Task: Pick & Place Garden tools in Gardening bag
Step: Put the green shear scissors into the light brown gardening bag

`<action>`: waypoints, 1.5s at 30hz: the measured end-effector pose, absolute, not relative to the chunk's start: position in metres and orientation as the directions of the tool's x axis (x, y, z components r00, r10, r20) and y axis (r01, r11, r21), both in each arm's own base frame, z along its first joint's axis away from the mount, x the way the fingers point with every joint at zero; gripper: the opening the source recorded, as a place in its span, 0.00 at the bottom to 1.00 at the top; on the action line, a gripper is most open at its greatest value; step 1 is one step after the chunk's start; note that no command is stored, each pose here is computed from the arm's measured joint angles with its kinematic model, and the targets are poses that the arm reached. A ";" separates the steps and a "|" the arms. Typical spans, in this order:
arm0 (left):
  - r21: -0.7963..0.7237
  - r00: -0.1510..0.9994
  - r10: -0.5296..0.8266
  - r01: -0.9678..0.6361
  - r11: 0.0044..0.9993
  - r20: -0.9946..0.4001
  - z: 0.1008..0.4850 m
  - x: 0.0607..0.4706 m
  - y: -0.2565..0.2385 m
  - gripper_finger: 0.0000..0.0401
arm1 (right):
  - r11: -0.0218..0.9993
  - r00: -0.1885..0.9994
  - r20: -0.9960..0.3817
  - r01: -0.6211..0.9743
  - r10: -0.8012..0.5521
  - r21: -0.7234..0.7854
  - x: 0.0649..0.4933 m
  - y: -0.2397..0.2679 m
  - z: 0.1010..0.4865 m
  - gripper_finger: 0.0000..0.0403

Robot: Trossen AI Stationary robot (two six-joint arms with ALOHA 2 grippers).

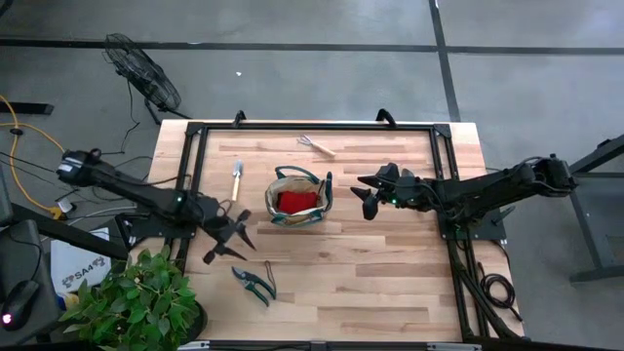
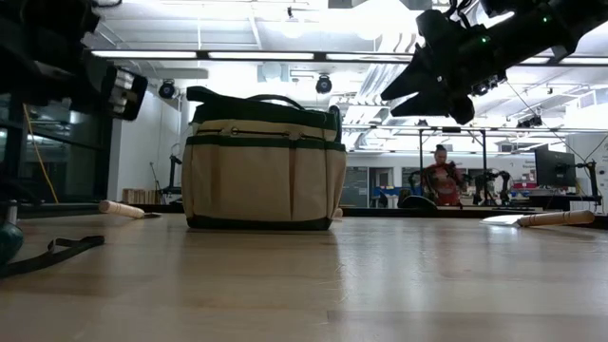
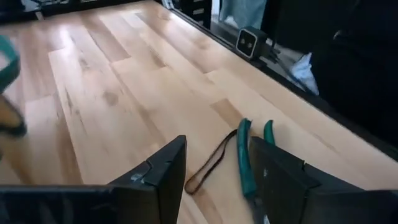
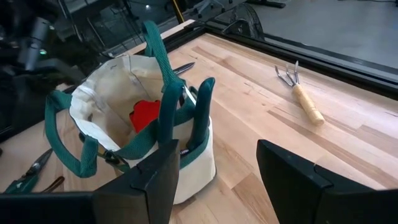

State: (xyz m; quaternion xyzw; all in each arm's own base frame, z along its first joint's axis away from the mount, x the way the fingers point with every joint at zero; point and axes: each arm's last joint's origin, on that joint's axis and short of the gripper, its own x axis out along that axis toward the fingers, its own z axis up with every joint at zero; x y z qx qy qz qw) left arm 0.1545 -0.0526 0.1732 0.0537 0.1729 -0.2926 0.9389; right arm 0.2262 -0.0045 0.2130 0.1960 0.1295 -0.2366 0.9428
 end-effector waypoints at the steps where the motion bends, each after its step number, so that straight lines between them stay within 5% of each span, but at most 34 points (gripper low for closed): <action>1: 0.012 0.763 -0.527 0.572 0.820 -0.374 0.176 0.158 -0.057 0.43 | 0.811 0.854 -0.337 0.497 -0.395 0.309 0.226 -0.004 0.213 0.51; 14: 0.066 0.587 -0.378 0.596 0.800 -0.716 0.183 0.208 -0.104 0.43 | 0.803 0.856 -0.338 0.497 -0.392 0.327 0.226 -0.004 0.213 0.51; 32: 0.102 0.478 -0.302 0.651 0.752 -0.825 0.165 0.240 -0.152 0.43 | 0.798 0.855 -0.340 0.499 -0.391 0.339 0.226 -0.004 0.213 0.51; 45: 0.042 0.391 -0.368 0.731 0.681 -0.844 0.152 0.257 -0.168 0.43 | 0.792 0.839 -0.377 0.516 -0.392 0.326 0.225 -0.004 0.209 0.51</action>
